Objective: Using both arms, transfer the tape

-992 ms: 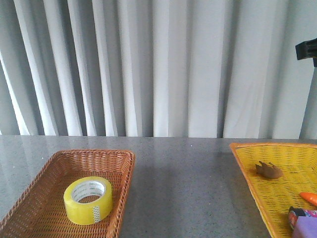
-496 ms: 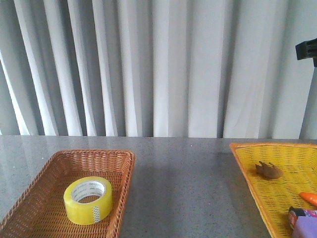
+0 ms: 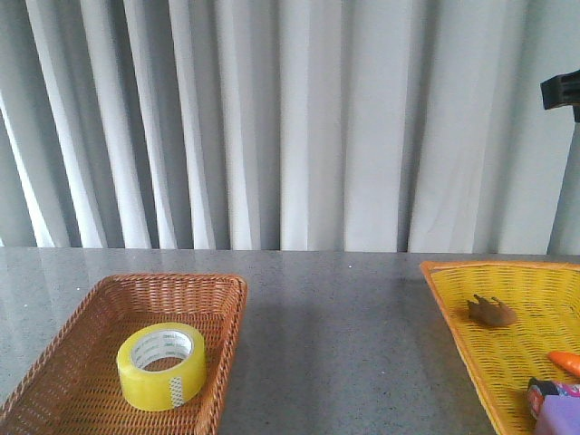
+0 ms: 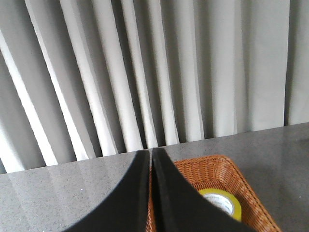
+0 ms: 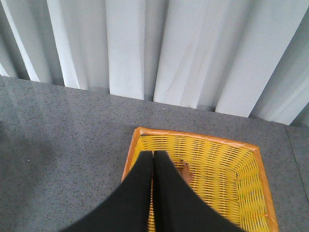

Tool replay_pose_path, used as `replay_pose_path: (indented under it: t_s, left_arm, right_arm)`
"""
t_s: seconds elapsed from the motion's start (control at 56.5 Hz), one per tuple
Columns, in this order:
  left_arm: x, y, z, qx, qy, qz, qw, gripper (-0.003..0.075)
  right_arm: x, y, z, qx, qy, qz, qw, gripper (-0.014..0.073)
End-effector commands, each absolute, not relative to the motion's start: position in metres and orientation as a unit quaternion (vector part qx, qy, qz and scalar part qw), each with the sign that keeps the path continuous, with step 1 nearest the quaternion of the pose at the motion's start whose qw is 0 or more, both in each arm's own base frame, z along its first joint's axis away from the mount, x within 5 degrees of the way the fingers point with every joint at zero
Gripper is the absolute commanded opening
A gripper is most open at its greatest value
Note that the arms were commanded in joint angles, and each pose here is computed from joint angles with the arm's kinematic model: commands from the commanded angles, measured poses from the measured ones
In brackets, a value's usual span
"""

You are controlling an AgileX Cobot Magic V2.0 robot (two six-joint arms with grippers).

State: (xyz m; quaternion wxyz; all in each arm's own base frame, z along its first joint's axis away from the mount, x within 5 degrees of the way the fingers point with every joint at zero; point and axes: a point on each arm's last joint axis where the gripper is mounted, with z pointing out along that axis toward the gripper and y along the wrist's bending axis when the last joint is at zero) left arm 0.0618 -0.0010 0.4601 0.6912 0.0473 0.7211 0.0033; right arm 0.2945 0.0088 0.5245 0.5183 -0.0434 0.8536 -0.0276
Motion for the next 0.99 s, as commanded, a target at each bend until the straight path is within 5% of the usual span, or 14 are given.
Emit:
replay_pose_path:
  t_s: [0.0,0.248,0.461,0.744,0.974]
  left_arm:
    - [0.047,0.000,0.425,0.056,0.670,0.008,0.741,-0.0006]
    - [0.035,-0.002,0.288,0.060,0.640,-0.020,0.766,-0.0006]
    - [0.055,-0.009,0.213,0.032,0.656,-0.083,0.749,-0.0006]
    - [0.056,-0.003,0.199,0.000,0.712,-0.044,0.701,-0.0006]
    - [0.055,0.000,0.199,-0.018,0.711,-0.026,0.703,-0.0006]
  right_arm:
    - [0.282,0.006,0.546,-0.039,0.820,-0.031,0.571,-0.0007]
    - [0.282,0.006,0.546,-0.039,0.820,-0.031,0.571,-0.0007]
    - [0.282,0.006,0.546,-0.039,0.821,-0.031,0.569,-0.0007]
    - [0.282,0.006,0.546,-0.039,0.821,-0.031,0.569,-0.0007]
    - [0.282,0.006,0.546,-0.039,0.821,-0.031,0.569,-0.0007]
